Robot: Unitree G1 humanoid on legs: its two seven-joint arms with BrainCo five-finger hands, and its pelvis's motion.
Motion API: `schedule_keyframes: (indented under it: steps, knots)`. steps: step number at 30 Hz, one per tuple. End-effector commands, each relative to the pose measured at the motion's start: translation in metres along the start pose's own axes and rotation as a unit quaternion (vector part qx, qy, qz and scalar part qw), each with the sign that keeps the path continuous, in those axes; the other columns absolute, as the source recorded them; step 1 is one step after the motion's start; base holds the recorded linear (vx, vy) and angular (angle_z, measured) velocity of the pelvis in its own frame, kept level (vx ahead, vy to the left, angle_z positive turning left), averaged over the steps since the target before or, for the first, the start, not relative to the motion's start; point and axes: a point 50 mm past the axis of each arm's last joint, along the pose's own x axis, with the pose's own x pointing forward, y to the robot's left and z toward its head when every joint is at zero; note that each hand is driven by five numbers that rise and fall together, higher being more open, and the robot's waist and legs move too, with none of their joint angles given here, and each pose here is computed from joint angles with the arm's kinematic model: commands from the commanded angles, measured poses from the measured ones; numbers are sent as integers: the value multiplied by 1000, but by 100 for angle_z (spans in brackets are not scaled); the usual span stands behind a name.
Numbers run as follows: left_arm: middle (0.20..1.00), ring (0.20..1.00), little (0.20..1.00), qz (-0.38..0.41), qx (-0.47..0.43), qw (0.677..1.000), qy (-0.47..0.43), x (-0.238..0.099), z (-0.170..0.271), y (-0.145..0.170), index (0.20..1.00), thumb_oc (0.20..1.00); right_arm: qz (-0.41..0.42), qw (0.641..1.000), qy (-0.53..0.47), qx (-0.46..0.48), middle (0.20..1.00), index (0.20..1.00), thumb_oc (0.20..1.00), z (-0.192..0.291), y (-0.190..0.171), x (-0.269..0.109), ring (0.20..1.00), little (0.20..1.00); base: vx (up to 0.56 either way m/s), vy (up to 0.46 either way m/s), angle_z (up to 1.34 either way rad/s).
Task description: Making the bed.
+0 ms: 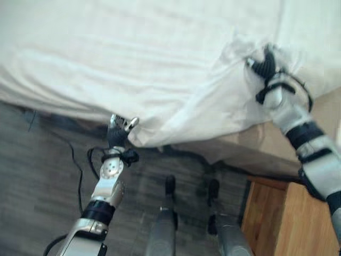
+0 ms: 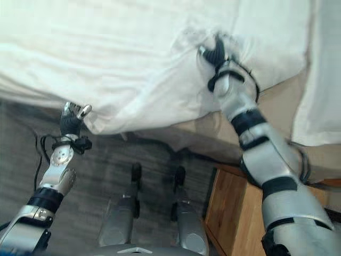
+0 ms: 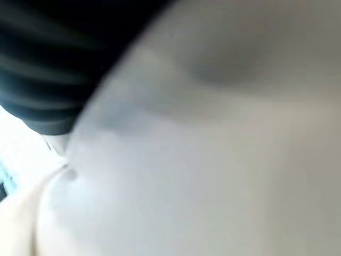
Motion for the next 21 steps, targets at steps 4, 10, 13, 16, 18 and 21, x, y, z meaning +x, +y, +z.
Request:
schedule_keyframes:
  steps: [4, 10, 13, 16, 18, 21]
  knots:
    - [1000, 1000, 1000, -44, -29, 999, 11, -19, -15, -33, 1000, 1000, 99, 994, 41, 22, 200, 200, 200, -39, 63, -80, 200, 200, 24, 67, -21]
    - [1000, 1000, 1000, -60, -34, 995, 77, -56, -45, -29, 1000, 1000, 177, 976, 127, 4, 200, 200, 200, -87, 90, -153, 200, 200, -2, 43, -22]
    - [1000, 1000, 1000, -59, -39, 993, 99, -69, -55, -26, 1000, 1000, 208, 963, 171, 2, 200, 200, 200, -105, 99, -183, 200, 200, -11, 6, -8]
    - [1000, 1000, 1000, -57, -44, 991, 115, -76, -62, -26, 1000, 1000, 231, 945, 233, -4, 1000, 1000, 1000, -125, 108, -213, 1000, 1000, -20, 10, -5]
    - [1000, 1000, 1000, -54, -48, 989, 128, -79, -68, -27, 1000, 1000, 262, 915, 306, -22, 1000, 1000, 1000, -147, 117, -248, 1000, 1000, -30, 7, -18]
    - [1000, 1000, 1000, -54, -68, 984, 157, -85, -78, -30, 1000, 1000, 294, 856, 423, -43, 1000, 1000, 1000, -175, 120, -299, 1000, 1000, -19, 6, -7]
